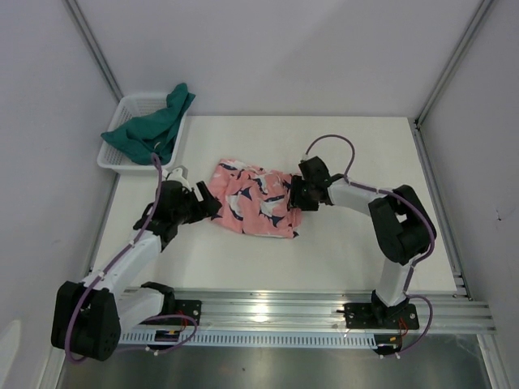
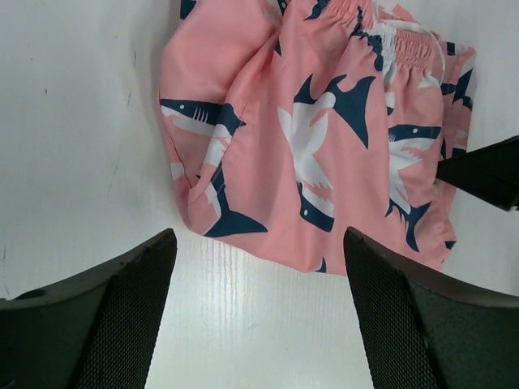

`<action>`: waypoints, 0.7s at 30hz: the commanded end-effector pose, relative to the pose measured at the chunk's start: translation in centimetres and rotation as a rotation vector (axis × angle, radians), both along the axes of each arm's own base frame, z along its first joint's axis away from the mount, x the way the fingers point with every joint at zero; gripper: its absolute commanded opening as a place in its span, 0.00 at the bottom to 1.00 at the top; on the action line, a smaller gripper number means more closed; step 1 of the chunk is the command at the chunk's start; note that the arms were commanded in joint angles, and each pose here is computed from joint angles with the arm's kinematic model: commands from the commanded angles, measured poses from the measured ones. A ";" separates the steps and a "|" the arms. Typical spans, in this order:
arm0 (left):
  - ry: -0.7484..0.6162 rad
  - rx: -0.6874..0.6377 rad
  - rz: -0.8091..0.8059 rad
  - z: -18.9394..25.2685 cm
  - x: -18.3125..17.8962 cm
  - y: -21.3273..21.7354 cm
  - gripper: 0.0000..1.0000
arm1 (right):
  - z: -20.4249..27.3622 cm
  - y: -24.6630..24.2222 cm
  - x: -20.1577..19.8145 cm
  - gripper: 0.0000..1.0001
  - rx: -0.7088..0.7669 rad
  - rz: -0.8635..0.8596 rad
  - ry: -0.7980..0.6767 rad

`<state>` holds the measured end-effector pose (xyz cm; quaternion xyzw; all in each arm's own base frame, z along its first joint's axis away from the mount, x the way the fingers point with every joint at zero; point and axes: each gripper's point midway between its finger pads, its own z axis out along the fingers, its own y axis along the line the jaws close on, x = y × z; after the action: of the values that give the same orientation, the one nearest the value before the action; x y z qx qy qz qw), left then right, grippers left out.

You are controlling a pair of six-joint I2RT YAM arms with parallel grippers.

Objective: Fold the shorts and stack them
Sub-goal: Neatly place the folded shorts to the corner

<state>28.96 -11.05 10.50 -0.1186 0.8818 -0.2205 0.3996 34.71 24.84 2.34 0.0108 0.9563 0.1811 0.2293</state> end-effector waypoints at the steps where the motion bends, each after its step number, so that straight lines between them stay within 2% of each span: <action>1: -0.049 0.028 -0.010 1.4 2.8 -0.2 0.86 | -2.4 -5.4 -3.1 0.61 -0.167 0.043 0.123; 2: -0.062 0.028 -0.026 1.5 3.4 -0.5 0.86 | -2.0 -5.2 -2.7 0.71 -0.137 0.040 0.109; 4: -0.062 -0.008 -0.064 1.9 4.3 -1.1 0.86 | -1.0 -4.6 -2.0 0.75 -0.061 0.050 0.086; 7: -0.089 -0.087 -0.126 2.0 6.1 -2.0 0.86 | -0.7 -4.1 -1.5 0.75 0.001 0.062 0.098; 14: -0.048 -0.046 -0.110 0.3 8.3 -1.0 0.89 | 0.5 -1.4 -1.6 0.77 0.211 0.130 0.100; 21: 0.022 0.018 -0.055 -1.7 9.3 1.3 0.91 | 0.5 -0.7 -1.6 0.77 0.255 0.121 0.101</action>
<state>36.82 -10.66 7.64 -0.1049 0.8954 -0.2393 0.3604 33.94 23.69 3.84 -0.0127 0.9349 0.3015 0.1869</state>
